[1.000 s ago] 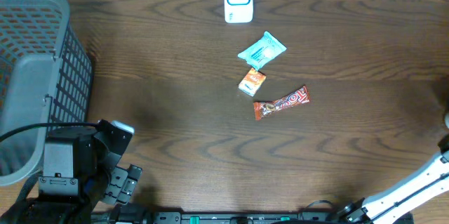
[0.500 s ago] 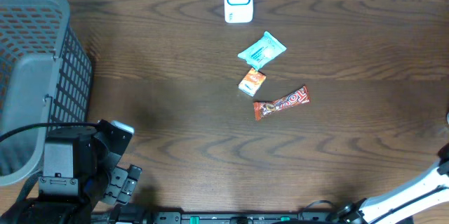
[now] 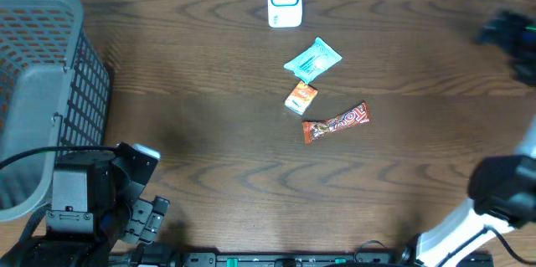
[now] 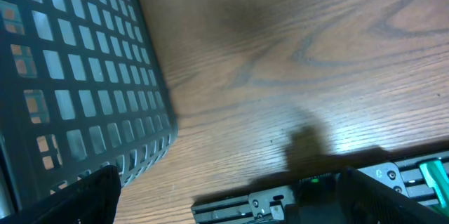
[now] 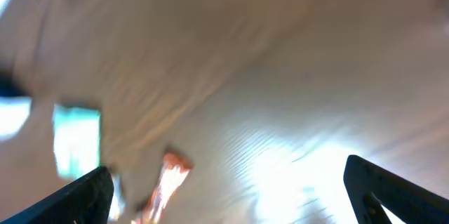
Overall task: Scan the item barcode
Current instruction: 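Reach the right gripper to the red TOP chocolate bar and grasp it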
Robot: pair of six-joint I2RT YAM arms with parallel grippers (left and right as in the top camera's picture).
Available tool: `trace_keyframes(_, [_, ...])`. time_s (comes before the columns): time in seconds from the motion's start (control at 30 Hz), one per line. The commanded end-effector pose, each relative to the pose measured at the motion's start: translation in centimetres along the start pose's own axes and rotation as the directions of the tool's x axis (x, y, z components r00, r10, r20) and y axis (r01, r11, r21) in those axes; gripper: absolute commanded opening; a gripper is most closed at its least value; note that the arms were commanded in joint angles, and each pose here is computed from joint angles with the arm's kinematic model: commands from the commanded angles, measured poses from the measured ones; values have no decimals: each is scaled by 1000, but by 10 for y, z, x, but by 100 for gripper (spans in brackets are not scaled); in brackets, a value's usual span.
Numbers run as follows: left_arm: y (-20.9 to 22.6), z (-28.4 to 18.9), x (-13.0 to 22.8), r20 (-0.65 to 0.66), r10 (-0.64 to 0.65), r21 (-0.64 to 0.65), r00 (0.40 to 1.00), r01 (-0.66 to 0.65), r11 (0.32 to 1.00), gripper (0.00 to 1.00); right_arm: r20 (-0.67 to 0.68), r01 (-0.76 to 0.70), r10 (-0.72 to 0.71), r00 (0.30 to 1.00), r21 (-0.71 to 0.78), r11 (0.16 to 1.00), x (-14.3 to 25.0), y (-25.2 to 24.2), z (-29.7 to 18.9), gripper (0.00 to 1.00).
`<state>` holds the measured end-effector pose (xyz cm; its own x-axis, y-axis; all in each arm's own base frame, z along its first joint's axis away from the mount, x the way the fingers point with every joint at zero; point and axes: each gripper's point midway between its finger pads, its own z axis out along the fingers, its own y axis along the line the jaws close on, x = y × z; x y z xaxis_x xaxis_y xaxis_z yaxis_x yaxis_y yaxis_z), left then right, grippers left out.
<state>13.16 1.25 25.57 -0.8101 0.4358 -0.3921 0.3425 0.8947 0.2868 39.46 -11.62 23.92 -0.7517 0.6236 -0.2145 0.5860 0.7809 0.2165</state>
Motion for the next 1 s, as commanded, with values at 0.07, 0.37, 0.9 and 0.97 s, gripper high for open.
trace_keyframes(0.07, [1, -2, 0, 7, 2, -7, 1000, -2, 1000, 98, -239, 337, -344, 908, -71, 939, 83, 80, 59, 99])
trace_keyframes(0.37, [1, -2, 0, 7, 2, -7, 1000, -2, 1000, 98, -449, 655, -595, 666, -28, 755, 227, 124, 136, 99])
trace_keyframes(0.9, [1, -2, 0, 7, 2, -7, 1000, -2, 1000, 98, -108, 688, -719, 687, 416, 595, 287, 166, 192, 99])
trace_keyframes(0.97, [1, -2, 0, 7, 2, -7, 1000, -2, 1000, 98, -111, 666, -701, 705, 443, 600, 290, 161, 201, 99])
